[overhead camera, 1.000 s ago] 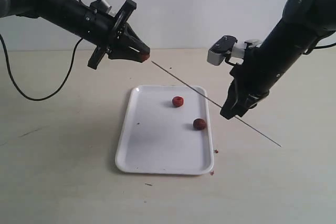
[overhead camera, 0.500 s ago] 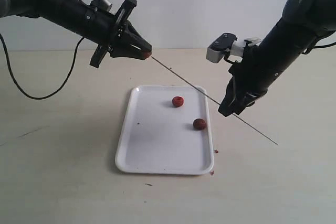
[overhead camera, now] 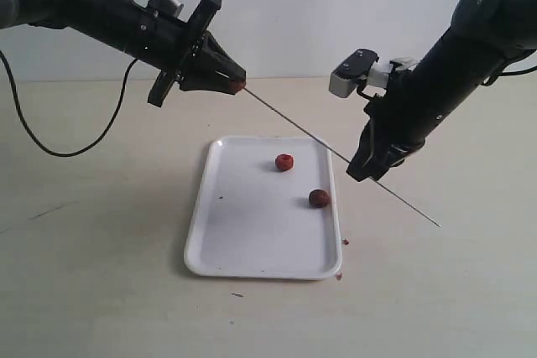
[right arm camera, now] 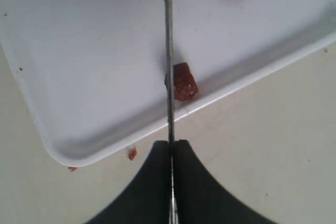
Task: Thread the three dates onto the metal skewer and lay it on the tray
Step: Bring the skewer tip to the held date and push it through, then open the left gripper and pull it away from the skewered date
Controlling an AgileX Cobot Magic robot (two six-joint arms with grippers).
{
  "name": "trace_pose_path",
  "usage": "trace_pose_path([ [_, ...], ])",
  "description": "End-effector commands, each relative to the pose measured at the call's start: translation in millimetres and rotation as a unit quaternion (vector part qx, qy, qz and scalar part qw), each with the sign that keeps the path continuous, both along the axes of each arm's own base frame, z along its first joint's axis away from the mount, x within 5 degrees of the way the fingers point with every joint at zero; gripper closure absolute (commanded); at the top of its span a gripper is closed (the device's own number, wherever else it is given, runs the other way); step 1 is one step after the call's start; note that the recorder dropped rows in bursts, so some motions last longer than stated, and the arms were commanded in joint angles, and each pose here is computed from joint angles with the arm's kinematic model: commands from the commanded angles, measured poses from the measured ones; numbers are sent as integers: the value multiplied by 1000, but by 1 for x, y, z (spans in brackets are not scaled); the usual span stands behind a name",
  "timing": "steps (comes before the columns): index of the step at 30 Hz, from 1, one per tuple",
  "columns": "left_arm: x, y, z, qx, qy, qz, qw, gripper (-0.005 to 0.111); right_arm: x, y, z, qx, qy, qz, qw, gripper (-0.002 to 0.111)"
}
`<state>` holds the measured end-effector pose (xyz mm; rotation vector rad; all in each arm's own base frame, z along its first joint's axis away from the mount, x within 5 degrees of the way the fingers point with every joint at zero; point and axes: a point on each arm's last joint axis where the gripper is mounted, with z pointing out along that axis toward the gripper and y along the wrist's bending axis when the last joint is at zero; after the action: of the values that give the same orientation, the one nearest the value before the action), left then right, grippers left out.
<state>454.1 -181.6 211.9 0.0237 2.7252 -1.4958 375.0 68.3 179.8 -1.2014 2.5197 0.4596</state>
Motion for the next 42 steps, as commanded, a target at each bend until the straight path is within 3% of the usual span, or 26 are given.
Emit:
trace_pose_path([
  [1, -5, -10, 5, 1, -10, -18, 1000, 83, 4, 1, 2, 17, -17, -18, 1000, 108],
  [14, -24, -49, 4, 2, -30, -76, 997, 83, 16, 17, 18, 144, -30, -103, 984, 108],
  [29, -33, -71, 1, 15, -55, -95, 994, 82, 17, 18, 20, 158, -25, -116, 980, 108],
  [31, -33, -71, 0, 15, -56, -96, 994, 76, 17, 18, 20, 159, -24, -118, 980, 108],
  [37, -32, -71, 0, 15, -67, -102, 992, 42, 17, 19, 20, 163, -24, -120, 979, 108],
  [42, -32, -71, 0, 15, -71, -102, 992, 38, 19, 17, 20, 160, -35, -129, 978, 108],
])
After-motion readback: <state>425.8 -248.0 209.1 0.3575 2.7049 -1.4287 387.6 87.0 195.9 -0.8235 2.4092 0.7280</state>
